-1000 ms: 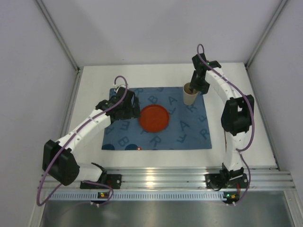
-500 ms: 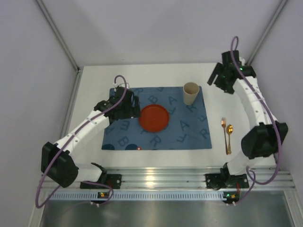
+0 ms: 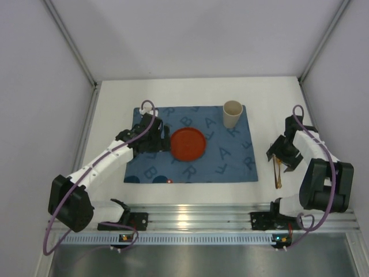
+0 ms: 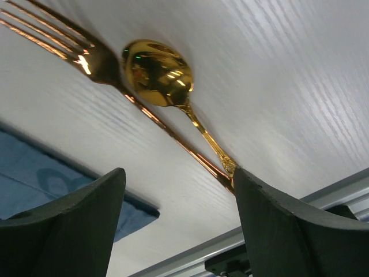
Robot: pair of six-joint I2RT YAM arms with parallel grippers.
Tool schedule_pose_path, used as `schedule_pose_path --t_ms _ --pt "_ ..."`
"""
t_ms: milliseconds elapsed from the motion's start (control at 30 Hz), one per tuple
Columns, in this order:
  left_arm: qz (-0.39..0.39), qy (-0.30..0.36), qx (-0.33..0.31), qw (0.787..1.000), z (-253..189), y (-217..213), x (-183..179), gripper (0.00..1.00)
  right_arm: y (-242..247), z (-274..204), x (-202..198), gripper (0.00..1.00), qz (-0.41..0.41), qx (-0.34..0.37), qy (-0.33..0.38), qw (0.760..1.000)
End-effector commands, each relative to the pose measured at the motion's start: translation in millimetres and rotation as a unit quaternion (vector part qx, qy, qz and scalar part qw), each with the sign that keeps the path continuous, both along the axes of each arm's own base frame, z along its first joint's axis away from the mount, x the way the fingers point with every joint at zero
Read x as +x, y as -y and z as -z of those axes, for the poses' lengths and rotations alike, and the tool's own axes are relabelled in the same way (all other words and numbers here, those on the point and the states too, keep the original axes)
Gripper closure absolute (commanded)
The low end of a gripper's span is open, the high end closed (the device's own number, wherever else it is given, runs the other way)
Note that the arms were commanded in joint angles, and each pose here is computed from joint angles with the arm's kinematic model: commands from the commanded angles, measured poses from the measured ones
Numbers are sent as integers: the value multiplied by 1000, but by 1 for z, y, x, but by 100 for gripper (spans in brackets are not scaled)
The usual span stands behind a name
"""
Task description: Set the dinner table for one person
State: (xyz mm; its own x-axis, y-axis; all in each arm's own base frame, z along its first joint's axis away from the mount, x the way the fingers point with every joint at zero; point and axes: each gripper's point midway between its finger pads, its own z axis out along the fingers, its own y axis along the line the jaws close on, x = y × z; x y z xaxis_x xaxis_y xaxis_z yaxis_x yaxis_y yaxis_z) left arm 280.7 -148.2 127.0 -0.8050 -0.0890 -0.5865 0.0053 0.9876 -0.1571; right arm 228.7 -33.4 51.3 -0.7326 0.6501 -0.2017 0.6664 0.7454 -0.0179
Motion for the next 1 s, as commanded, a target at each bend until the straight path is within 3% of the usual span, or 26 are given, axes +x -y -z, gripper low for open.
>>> schedule_pose_path --t_ms 0,167,300,400,967 --pt "17 27 -15 999 -10 5 5 6 11 -7 2 25 30 -8 40 999" --pt "26 23 -10 999 -8 5 3 6 14 5 -13 31 40 -18 28 999" --pt "31 22 -8 999 -9 5 3 6 15 17 -14 53 60 -7 47 997" --pt "34 20 -6 999 -9 4 1 6 18 24 -17 60 64 -7 44 997" --pt "25 9 -8 1000 -4 5 0 6 36 37 -3 63 75 -1 33 997"
